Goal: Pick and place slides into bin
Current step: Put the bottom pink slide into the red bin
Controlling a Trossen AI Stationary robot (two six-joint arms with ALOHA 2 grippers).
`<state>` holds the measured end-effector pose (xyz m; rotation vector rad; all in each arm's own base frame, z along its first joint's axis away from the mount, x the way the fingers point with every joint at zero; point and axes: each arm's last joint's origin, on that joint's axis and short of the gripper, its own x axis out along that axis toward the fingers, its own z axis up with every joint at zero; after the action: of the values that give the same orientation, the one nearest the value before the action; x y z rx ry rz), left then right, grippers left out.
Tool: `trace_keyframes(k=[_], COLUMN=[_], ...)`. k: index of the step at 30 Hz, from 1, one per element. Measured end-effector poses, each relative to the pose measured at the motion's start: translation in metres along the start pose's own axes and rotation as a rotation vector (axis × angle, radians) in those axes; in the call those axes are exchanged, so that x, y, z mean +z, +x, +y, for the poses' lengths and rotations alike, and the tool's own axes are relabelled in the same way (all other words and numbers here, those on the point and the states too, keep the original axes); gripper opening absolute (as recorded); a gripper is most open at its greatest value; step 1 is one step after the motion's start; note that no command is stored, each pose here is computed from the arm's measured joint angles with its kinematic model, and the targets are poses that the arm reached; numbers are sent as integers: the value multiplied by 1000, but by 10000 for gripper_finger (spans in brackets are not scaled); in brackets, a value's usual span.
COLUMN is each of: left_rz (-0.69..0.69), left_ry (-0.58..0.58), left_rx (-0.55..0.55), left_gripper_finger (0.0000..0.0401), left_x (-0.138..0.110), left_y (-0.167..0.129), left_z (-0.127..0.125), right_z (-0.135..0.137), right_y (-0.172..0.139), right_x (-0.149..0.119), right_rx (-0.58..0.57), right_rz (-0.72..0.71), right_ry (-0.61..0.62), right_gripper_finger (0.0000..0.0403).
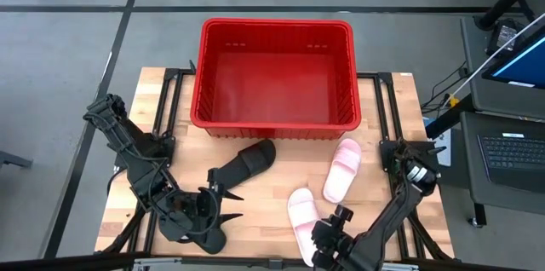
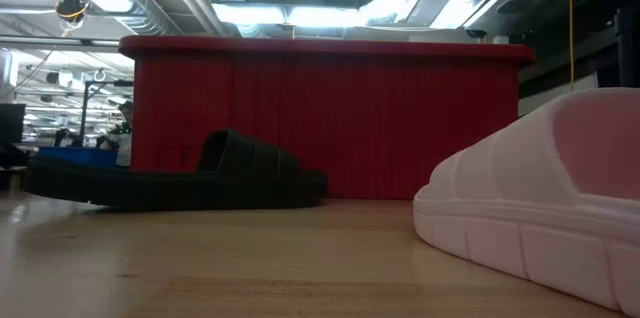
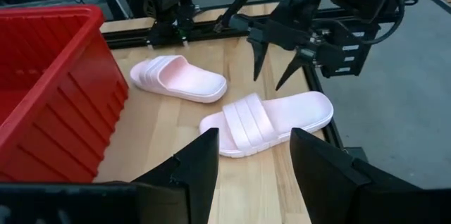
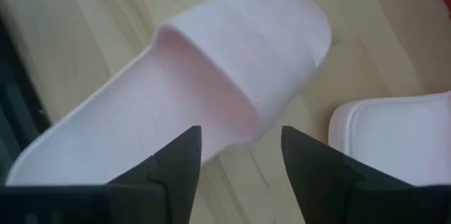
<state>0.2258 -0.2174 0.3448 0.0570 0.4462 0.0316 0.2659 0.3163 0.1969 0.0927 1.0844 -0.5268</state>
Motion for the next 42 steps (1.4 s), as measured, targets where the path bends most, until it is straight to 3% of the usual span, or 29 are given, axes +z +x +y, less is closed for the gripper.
trace_keyframes(k=[9,24,37,42], left_rz=[0,0,0,0], left_ry=[0,-19,-49,-53], left_rx=[0,0,1,1], left_gripper_finger=[169,169,168,168], left_x=[0,0,0,0], left_y=[0,0,0,0], left_z=[0,0,0,0], right_z=[4,13,10,10], right_y=[13,57,68,69], right_x=[-5,-17,-1,6], right_rx=[-65,-198,-209,-206], right_rz=[-63,-44,-26,-33], right_ry=[38,14,59,77], right_gripper_finger=[196,196,196,158])
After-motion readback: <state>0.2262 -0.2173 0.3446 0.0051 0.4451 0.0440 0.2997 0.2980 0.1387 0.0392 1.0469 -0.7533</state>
